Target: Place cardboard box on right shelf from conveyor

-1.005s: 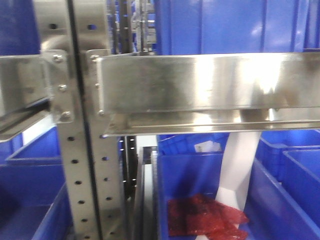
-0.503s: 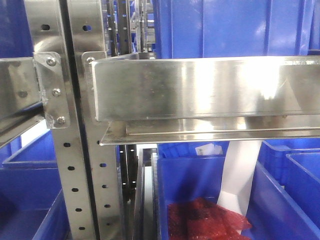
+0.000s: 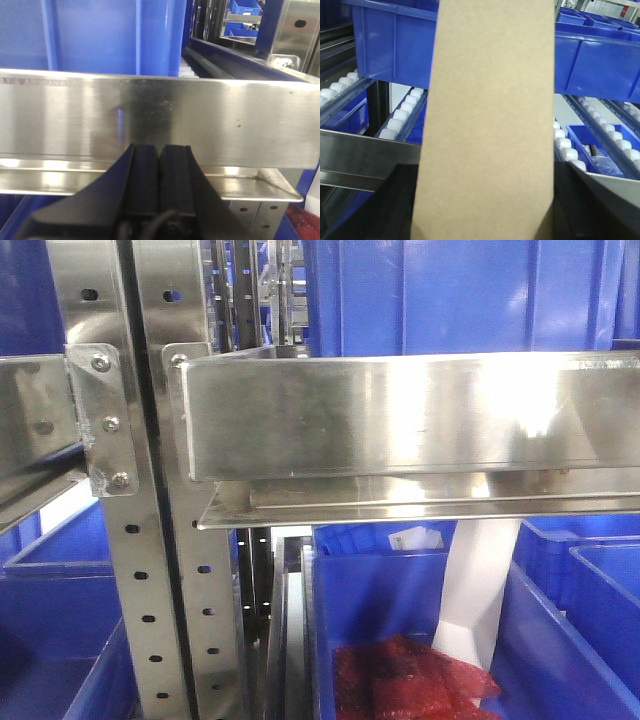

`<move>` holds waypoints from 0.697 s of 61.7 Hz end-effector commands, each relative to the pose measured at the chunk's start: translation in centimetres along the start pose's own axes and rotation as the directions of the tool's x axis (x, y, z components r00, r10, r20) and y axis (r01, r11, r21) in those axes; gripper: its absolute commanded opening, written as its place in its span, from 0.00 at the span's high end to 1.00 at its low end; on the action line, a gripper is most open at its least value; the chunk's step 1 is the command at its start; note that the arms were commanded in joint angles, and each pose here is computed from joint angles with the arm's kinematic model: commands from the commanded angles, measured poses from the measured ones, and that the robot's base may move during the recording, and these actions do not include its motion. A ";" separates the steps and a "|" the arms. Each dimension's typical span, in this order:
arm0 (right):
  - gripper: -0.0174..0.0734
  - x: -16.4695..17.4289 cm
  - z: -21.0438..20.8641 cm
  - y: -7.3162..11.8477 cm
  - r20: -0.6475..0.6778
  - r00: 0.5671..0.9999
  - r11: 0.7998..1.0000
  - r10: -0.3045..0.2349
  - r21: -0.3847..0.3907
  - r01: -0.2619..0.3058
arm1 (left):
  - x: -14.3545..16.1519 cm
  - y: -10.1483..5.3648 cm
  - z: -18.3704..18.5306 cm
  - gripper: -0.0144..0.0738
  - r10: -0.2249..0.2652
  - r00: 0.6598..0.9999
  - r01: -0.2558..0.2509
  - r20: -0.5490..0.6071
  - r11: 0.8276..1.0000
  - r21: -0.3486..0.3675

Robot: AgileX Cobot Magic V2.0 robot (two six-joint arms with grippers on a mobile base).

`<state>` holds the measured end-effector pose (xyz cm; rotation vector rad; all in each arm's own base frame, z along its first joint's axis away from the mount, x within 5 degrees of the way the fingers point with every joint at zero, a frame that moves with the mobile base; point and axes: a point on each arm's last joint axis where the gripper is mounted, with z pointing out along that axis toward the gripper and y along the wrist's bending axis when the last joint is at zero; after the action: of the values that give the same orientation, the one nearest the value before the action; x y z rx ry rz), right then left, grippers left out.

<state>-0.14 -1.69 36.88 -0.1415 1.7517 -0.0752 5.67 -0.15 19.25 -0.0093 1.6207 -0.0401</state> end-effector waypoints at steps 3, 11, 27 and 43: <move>0.63 -1.7 -0.2 -0.2 0.113 0.993 1.000 -0.019 0.018 0.017 | -0.5 0.0 -0.1 0.97 -0.005 0.996 0.006 0.092 1.000 -0.004; 0.63 -1.7 -0.2 -0.2 0.113 0.993 1.000 -0.019 0.018 0.017 | -0.5 0.0 -0.1 0.97 -0.005 0.996 0.006 0.092 1.000 -0.004; 0.63 -1.7 -0.2 -0.2 0.113 0.993 1.000 -0.019 0.018 0.017 | -0.5 0.0 -0.1 0.97 -0.005 0.996 0.006 0.092 1.000 -0.004; 0.63 -1.7 -0.1 -0.1 0.110 0.994 1.000 -0.012 0.010 0.011 | -0.5 0.0 -0.1 0.97 -0.005 0.996 0.006 0.092 1.000 -0.004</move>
<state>-0.14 -1.67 36.88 -0.1415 1.7519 -0.0734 5.67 -0.15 19.25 -0.0093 1.6207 -0.0401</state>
